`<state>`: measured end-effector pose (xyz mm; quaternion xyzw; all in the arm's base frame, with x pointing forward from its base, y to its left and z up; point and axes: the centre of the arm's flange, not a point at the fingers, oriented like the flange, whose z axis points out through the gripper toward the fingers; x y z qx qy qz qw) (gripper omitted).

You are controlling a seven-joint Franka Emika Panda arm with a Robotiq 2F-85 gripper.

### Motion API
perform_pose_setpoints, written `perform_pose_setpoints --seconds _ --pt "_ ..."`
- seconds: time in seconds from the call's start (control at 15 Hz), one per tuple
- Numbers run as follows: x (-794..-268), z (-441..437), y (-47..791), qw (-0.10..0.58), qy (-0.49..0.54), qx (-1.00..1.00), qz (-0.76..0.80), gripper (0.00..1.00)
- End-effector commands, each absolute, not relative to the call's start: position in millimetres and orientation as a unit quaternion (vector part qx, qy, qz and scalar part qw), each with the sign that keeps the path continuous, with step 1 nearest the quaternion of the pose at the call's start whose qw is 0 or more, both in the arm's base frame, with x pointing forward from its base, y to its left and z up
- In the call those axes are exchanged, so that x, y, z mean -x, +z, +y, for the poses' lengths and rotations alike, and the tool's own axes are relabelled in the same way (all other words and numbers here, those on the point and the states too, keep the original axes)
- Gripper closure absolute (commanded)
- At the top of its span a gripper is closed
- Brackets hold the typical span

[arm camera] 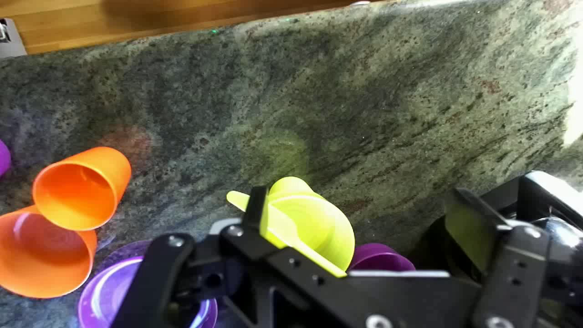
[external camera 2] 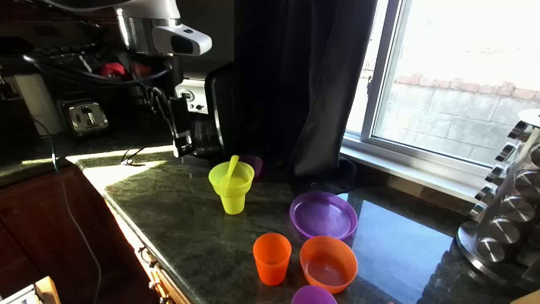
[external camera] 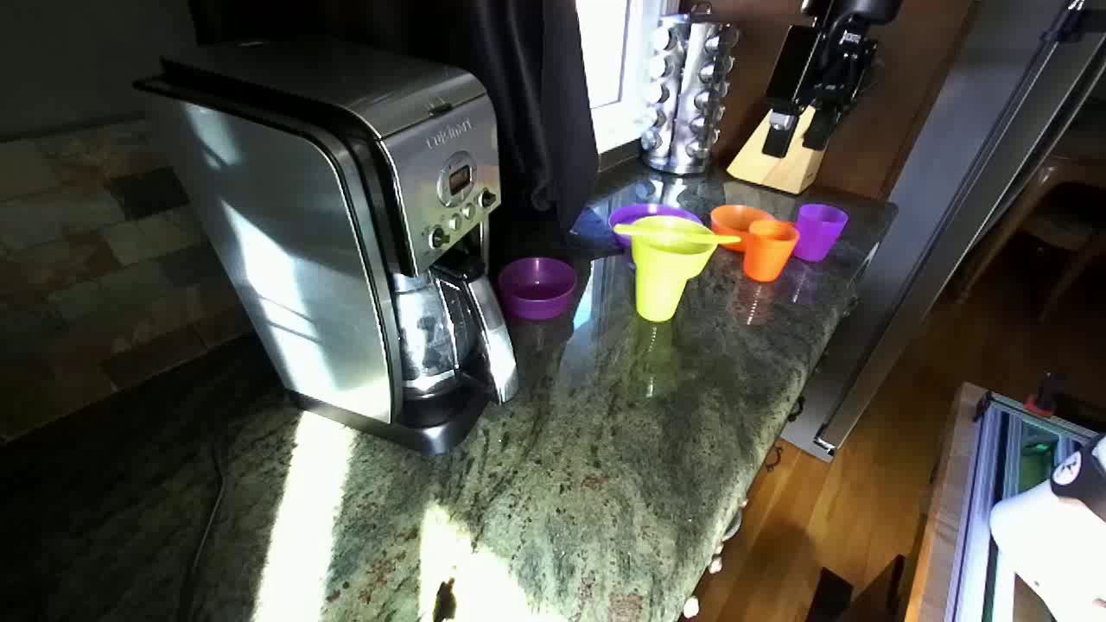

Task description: Pick up the orange bowl and place it on top of the orange cup, pick up the orange knife and place it on top of the orange bowl

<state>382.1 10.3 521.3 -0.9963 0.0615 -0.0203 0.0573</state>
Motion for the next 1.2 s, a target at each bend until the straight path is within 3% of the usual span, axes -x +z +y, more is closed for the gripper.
perform_pose_setpoints --seconds 0.0,0.6,1.13 --pt "-382 10 521 0.057 -0.020 0.996 0.062 0.00" --pt "-388 6 518 0.052 -0.021 0.995 0.078 0.00" --pt "-447 -128 505 0.062 -0.108 0.966 0.227 0.00"
